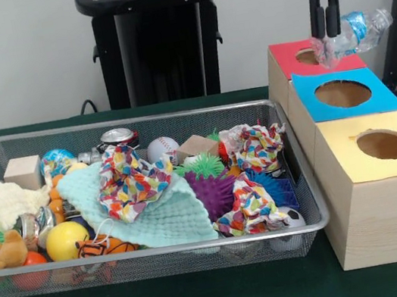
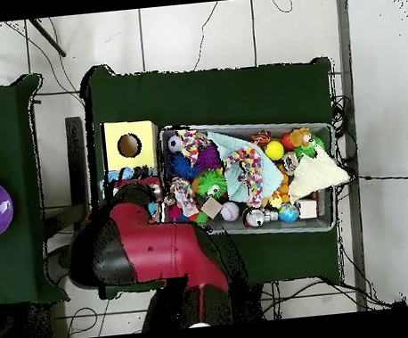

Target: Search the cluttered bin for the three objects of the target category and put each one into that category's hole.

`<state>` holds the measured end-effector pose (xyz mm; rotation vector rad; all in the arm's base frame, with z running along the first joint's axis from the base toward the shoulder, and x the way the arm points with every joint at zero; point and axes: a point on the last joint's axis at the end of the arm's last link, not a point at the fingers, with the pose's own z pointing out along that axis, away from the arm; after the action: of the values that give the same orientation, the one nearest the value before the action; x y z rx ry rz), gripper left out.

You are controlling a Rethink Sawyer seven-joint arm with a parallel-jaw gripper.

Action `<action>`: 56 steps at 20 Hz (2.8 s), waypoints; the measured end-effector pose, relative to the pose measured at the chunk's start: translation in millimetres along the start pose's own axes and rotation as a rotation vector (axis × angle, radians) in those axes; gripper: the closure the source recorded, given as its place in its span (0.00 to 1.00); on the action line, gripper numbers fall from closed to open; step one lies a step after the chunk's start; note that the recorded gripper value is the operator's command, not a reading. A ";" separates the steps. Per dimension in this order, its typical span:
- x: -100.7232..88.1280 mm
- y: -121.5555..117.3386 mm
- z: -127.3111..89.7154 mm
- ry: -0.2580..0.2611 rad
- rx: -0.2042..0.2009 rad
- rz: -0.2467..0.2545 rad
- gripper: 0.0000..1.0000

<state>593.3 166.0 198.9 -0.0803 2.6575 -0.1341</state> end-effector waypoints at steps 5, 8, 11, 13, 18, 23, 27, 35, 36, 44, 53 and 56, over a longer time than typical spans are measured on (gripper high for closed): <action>13.8 27.0 -10.9 -0.058 0.054 -0.103 1.00; 16.8 37.8 -16.4 -0.119 0.087 -0.155 1.00; 19.2 44.8 -22.2 -0.194 0.128 -0.208 1.00; 20.4 47.8 -26.8 -0.254 0.160 -0.237 1.00; 16.7 50.4 -40.1 -0.407 0.242 -0.279 1.00; 8.9 45.4 -56.6 -0.521 0.321 -0.275 1.00; 4.9 36.6 -70.9 -0.608 0.388 -0.262 1.00; 19.1 3.9 -78.1 -0.667 0.501 -0.222 1.00; 22.1 0.3 -77.8 -0.667 0.511 -0.222 1.00; 45.0 -16.6 -69.9 -0.653 0.563 -0.223 1.00; 51.6 -50.9 -56.9 -0.578 0.558 -0.169 1.00; 59.9 -92.4 -26.6 -0.424 0.506 -0.066 1.00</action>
<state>531.1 71.6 205.0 -0.0259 2.1298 -0.7194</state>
